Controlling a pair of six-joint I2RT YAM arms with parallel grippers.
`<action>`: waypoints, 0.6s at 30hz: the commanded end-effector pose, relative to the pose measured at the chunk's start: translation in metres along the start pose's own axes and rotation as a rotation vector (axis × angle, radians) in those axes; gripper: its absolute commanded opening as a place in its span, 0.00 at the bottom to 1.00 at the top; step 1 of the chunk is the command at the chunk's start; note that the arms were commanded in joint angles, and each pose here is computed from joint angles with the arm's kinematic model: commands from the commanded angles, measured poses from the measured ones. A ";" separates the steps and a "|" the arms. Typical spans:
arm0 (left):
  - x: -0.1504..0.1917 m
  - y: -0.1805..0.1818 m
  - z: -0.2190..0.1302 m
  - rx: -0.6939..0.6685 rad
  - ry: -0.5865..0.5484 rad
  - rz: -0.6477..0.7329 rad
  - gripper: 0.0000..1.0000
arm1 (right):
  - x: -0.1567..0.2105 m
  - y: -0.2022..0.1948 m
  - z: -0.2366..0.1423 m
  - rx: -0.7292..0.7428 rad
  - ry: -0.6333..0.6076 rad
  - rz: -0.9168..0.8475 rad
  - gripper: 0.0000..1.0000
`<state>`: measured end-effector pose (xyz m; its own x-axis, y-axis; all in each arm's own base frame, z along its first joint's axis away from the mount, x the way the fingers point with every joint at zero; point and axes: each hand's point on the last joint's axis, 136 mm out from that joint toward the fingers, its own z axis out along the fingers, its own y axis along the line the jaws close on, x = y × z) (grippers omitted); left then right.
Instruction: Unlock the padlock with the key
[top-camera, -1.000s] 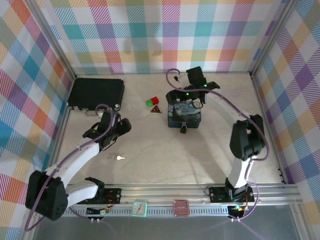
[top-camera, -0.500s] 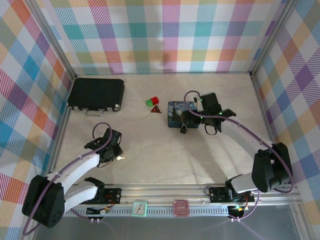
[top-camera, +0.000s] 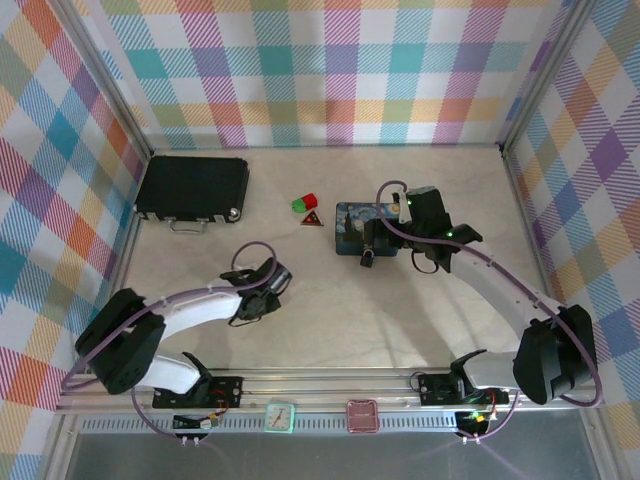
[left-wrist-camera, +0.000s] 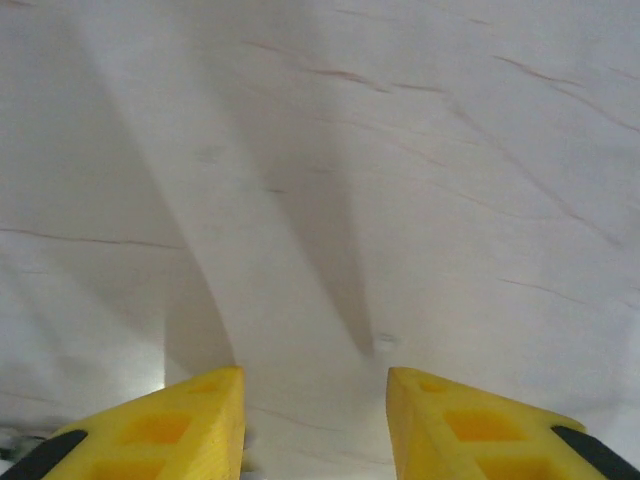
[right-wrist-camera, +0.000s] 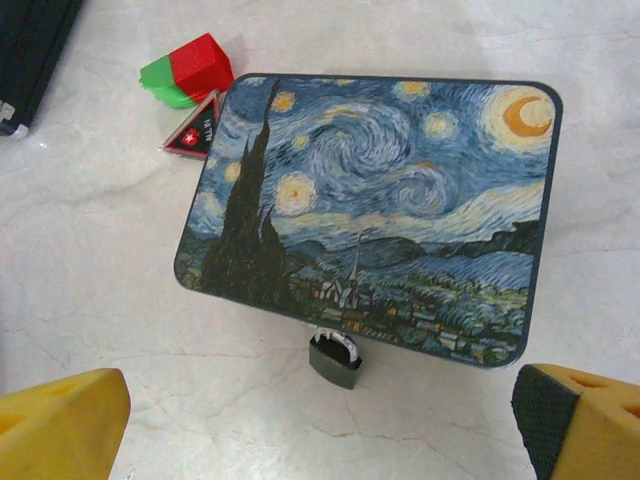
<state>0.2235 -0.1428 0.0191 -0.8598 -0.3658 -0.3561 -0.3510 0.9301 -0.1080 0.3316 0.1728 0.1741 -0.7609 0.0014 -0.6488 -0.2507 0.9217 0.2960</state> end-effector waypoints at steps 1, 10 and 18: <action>0.010 -0.081 -0.008 0.212 0.049 -0.038 0.41 | 0.005 0.009 -0.009 -0.032 -0.011 -0.002 0.99; -0.010 -0.087 -0.024 0.181 -0.020 -0.012 0.46 | 0.053 0.032 -0.011 -0.092 0.086 -0.068 0.99; -0.024 0.021 -0.057 -0.028 -0.076 -0.029 0.46 | 0.063 0.045 -0.002 -0.108 0.115 -0.081 0.99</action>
<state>0.2439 -0.1672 0.0867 -0.7972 -0.4375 -0.4160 -0.3460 0.8958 -0.2791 0.2710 0.2083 0.1496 -0.7915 -0.1273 -0.5978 -0.3752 0.8733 0.3108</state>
